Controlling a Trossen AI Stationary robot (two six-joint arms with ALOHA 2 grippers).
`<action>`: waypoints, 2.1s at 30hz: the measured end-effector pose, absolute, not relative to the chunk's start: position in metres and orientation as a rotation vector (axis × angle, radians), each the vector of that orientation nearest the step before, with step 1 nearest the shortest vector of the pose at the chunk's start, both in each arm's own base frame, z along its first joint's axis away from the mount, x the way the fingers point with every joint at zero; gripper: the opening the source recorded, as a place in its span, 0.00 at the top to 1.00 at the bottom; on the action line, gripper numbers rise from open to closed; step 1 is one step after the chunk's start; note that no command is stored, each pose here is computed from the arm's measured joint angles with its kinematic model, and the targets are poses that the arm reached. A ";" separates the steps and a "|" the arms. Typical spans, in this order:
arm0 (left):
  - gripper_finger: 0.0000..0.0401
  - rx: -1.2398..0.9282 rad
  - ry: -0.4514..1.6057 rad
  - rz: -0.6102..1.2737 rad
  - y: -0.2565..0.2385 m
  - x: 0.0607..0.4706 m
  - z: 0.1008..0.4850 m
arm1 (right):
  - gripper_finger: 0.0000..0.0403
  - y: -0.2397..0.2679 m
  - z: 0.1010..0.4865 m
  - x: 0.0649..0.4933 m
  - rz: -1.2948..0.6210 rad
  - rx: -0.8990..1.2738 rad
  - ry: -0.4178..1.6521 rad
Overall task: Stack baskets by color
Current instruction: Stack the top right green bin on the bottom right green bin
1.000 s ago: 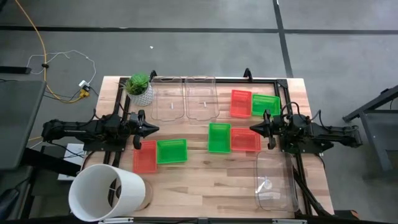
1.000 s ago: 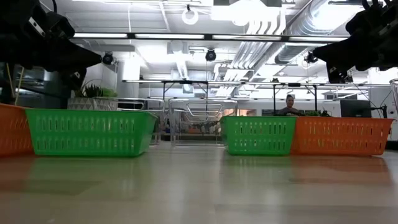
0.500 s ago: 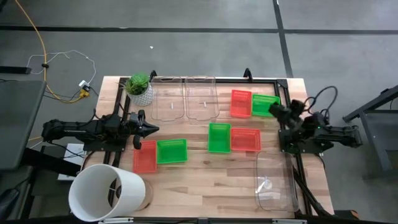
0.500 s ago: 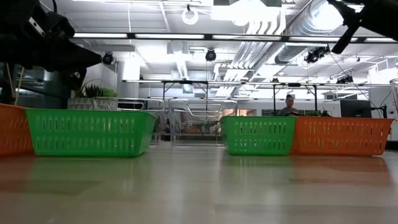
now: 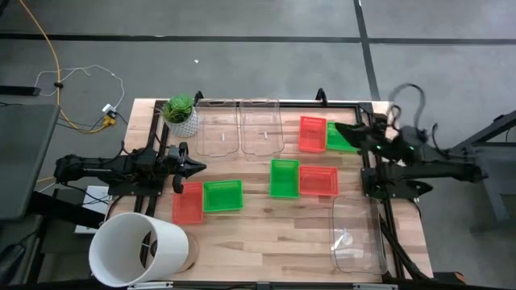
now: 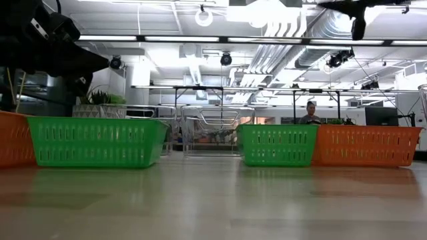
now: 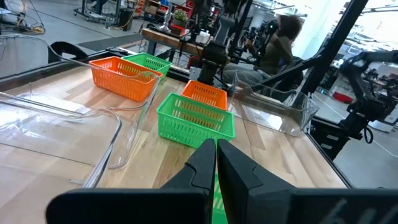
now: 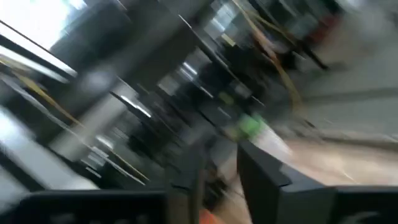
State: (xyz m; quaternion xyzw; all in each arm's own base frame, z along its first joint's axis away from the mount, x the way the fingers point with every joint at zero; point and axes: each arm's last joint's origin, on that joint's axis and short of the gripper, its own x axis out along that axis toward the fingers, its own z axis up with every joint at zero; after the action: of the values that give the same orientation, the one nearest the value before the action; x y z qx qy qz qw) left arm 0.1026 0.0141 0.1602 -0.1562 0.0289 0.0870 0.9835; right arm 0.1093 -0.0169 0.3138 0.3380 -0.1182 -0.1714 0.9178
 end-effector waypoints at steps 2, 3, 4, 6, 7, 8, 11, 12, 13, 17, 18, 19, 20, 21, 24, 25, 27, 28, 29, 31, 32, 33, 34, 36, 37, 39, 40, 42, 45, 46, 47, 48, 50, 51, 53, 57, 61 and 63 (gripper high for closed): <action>0.99 -0.314 0.058 0.175 0.014 0.103 0.160 | 0.67 -0.019 0.326 0.120 -0.439 0.674 -0.111; 0.99 -0.314 0.058 0.175 0.014 0.103 0.160 | 0.63 -0.020 0.331 0.124 -0.495 0.667 -0.045; 0.99 -0.314 0.058 0.175 0.014 0.103 0.160 | 0.59 -0.021 0.335 0.128 -0.546 0.660 0.028; 0.99 -0.314 0.058 0.175 0.014 0.103 0.160 | 0.52 -0.026 0.341 0.134 -0.642 0.641 0.199; 0.99 -0.314 0.058 0.175 0.014 0.103 0.160 | 0.49 -0.029 0.343 0.136 -0.679 0.643 0.301; 0.99 -0.314 0.058 0.175 0.014 0.103 0.160 | 0.46 -0.033 0.344 0.137 -0.708 0.652 0.409; 0.99 -0.314 0.058 0.175 0.014 0.103 0.160 | 0.42 -0.047 0.343 0.145 -0.761 0.693 0.722; 0.99 -0.314 0.058 0.175 0.014 0.103 0.160 | 0.42 -0.052 0.340 0.148 -0.769 0.705 0.821; 0.99 -0.314 0.058 0.175 0.014 0.103 0.160 | 0.42 -0.057 0.335 0.151 -0.771 0.714 0.920; 0.99 -0.314 0.058 0.175 0.014 0.103 0.160 | 0.41 -0.077 0.310 0.162 -0.777 0.692 1.260; 0.99 -0.314 0.058 0.175 0.014 0.103 0.160 | 0.41 -0.082 0.303 0.164 -0.771 0.687 1.326; 0.99 -0.314 0.058 0.175 0.014 0.103 0.160 | 0.41 -0.086 0.295 0.167 -0.764 0.680 1.389; 0.99 -0.314 0.058 0.175 0.014 0.103 0.160 | 0.41 -0.090 0.288 0.169 -0.754 0.669 1.442; 0.99 -0.314 0.058 0.175 0.014 0.103 0.160 | 0.41 -0.094 0.282 0.172 -0.741 0.658 1.481; 0.99 -0.314 0.058 0.175 0.014 0.103 0.160 | 0.41 -0.105 0.263 0.181 -0.704 0.626 1.582; 0.99 -0.314 0.058 0.175 0.014 0.103 0.160 | 0.41 -0.108 0.257 0.184 -0.691 0.603 1.611; 0.99 -0.314 0.058 0.175 0.014 0.103 0.160 | 0.41 -0.114 0.248 0.190 -0.681 0.534 1.668; 0.99 -0.314 0.058 0.175 0.014 0.103 0.160 | 0.41 -0.117 0.243 0.192 -0.685 0.498 1.697; 0.99 -0.314 0.058 0.175 0.014 0.103 0.160 | 0.41 -0.120 0.239 0.195 -0.686 0.469 1.720; 0.99 -0.314 0.058 0.175 0.014 0.103 0.160 | 0.41 -0.124 0.230 0.201 -0.677 0.421 1.746; 0.99 -0.314 0.058 0.175 0.014 0.103 0.160 | 0.41 -0.127 0.226 0.204 -0.663 0.393 1.752; 0.99 -0.314 0.058 0.175 0.014 0.103 0.160 | 0.41 -0.129 0.222 0.207 -0.642 0.365 1.755; 0.99 -0.314 0.058 0.175 0.014 0.103 0.160 | 0.41 -0.131 0.218 0.210 -0.621 0.334 1.754; 0.99 -0.314 0.059 0.175 0.014 0.103 0.160 | 0.41 -0.132 0.209 0.211 -0.579 0.271 1.750; 0.99 -0.314 0.058 0.175 0.014 0.103 0.160 | 0.41 -0.132 0.205 0.210 -0.557 0.247 1.751; 0.99 -0.314 0.058 0.175 0.014 0.103 0.160 | 0.41 -0.130 0.199 0.207 -0.532 0.218 1.738; 0.99 -0.314 0.058 0.175 0.014 0.103 0.160 | 0.41 -0.128 0.197 0.204 -0.527 0.212 1.727; 0.99 -0.314 0.058 0.175 0.014 0.103 0.160 | 0.41 -0.125 0.194 0.200 -0.519 0.202 1.694; 0.99 -0.314 0.058 0.175 0.014 0.103 0.160 | 0.41 -0.123 0.190 0.195 -0.526 0.184 1.641; 0.99 -0.314 0.058 0.175 0.014 0.103 0.160 | 0.41 -0.122 0.188 0.193 -0.529 0.182 1.631; 0.99 -0.314 0.058 0.175 0.014 0.103 0.160 | 0.41 -0.121 0.184 0.191 -0.530 0.181 1.628; 0.99 -0.314 0.058 0.175 0.014 0.103 0.160 | 0.41 -0.120 0.181 0.190 -0.529 0.181 1.630; 0.99 -0.314 0.058 0.175 0.014 0.103 0.160 | 0.41 -0.118 0.174 0.187 -0.530 0.182 1.630; 0.99 -0.314 0.058 0.175 0.014 0.103 0.160 | 0.41 -0.118 0.172 0.187 -0.530 0.181 1.628; 0.99 -0.314 0.058 0.175 0.014 0.103 0.160 | 0.41 -0.119 0.170 0.188 -0.532 0.175 1.629; 0.99 -0.314 0.058 0.175 0.014 0.103 0.160 | 0.46 -0.121 0.170 0.189 -0.551 0.147 1.631; 0.99 -0.314 0.058 0.175 0.014 0.103 0.160 | 0.66 -0.123 0.170 0.187 -0.559 0.157 1.637; 0.99 -0.314 0.058 0.175 0.014 0.103 0.160 | 0.81 -0.122 0.170 0.187 -0.560 0.159 1.636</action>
State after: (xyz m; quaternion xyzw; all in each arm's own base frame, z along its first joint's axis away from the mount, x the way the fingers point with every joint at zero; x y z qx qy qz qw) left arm 0.1026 0.0141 0.1601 -0.1561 0.0291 0.0870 0.9835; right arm 0.1866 -0.1223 0.1705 0.0700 0.7189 -0.2461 0.6463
